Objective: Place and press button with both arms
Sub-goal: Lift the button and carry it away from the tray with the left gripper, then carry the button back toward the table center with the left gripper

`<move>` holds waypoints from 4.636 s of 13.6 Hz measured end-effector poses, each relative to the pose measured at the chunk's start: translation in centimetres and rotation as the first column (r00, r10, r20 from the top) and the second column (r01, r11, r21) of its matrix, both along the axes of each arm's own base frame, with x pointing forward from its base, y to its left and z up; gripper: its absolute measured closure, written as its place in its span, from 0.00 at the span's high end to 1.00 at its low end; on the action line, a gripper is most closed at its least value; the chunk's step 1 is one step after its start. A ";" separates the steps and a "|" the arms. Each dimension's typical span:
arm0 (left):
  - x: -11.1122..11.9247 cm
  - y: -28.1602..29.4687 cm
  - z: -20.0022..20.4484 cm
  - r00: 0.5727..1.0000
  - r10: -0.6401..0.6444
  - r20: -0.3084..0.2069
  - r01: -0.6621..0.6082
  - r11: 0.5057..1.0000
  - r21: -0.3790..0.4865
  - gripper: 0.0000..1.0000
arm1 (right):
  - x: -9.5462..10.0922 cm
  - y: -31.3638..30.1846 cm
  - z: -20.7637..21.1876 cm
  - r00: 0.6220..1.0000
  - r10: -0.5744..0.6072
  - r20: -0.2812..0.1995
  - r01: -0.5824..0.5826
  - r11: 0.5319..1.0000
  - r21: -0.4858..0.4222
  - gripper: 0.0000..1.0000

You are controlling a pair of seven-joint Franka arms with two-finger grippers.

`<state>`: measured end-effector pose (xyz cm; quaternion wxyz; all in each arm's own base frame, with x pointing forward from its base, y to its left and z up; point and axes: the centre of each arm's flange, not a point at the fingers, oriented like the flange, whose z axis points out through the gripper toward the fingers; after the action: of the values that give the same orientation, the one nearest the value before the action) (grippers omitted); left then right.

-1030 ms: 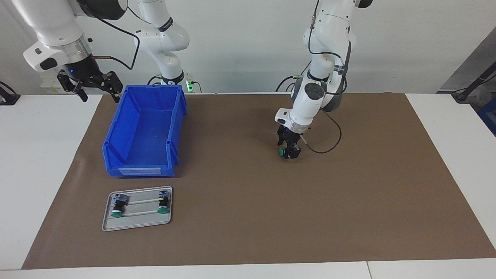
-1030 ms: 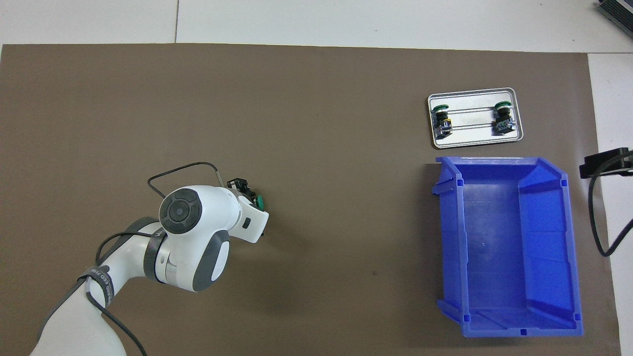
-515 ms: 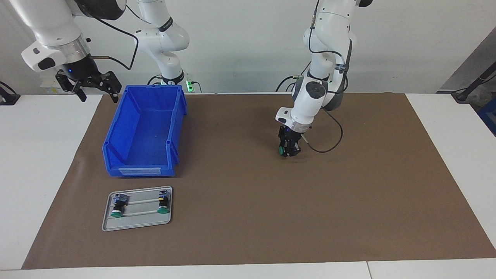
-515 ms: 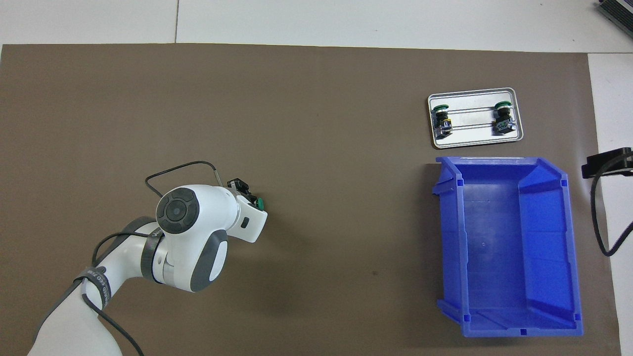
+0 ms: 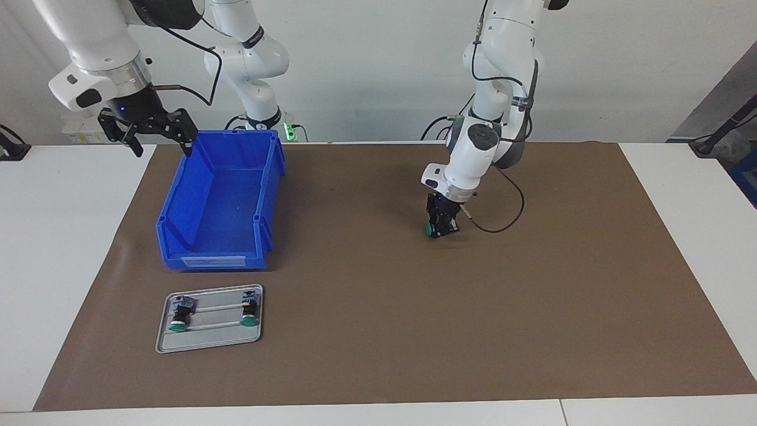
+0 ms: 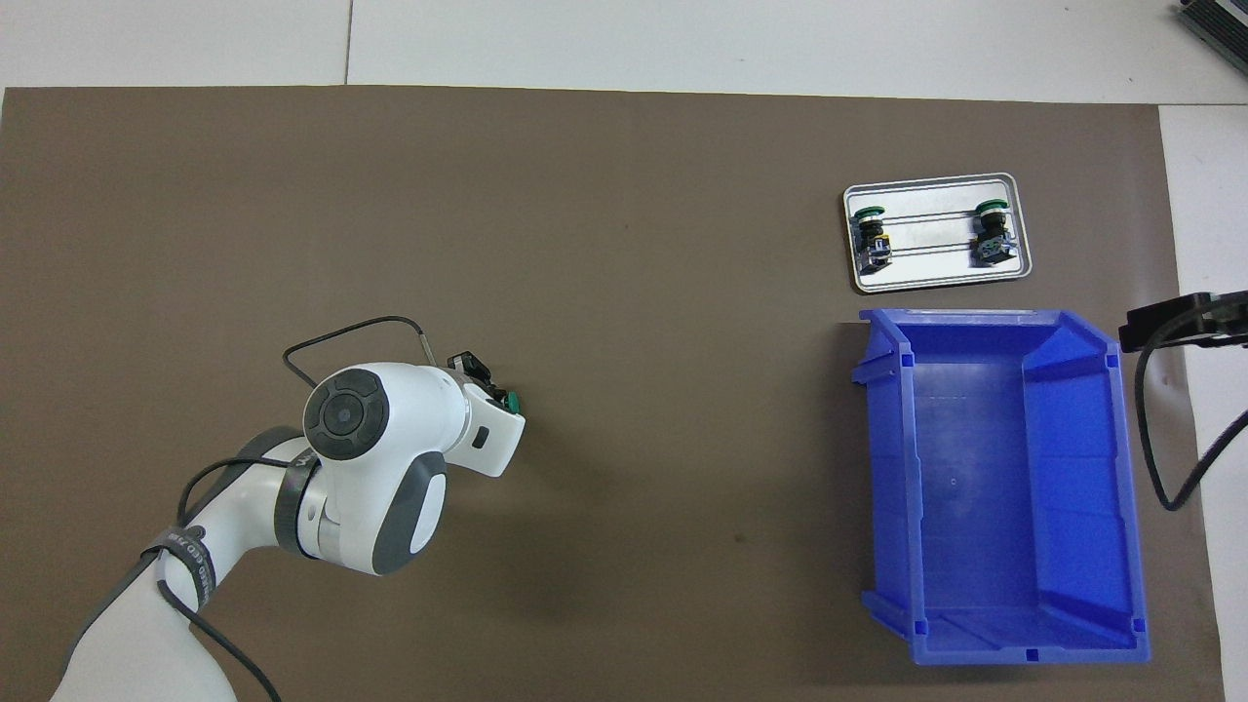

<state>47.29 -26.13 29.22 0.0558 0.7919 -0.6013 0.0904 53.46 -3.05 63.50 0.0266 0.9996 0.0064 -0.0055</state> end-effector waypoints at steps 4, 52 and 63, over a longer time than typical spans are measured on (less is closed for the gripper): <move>2.0 1.2 1.4 0.999 0.032 -0.001 -0.032 0.999 -0.008 0.35 | 0.0 0.0 0.0 1.000 0.000 0.000 0.000 1.000 0.000 1.00; 3.1 14.2 1.1 0.990 0.123 -0.071 -0.128 0.562 -0.817 0.35 | 0.0 0.0 0.0 1.000 0.000 0.000 0.000 1.000 0.000 1.00; 1.3 9.7 -0.8 0.994 0.112 -0.019 -0.066 0.440 -0.895 0.35 | 0.0 0.0 0.0 1.000 0.000 0.000 0.000 1.000 0.000 1.00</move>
<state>48.58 -16.44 28.41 0.4466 0.6720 -0.4223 0.4132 53.46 -3.05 63.50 0.0266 0.9996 0.0064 -0.0056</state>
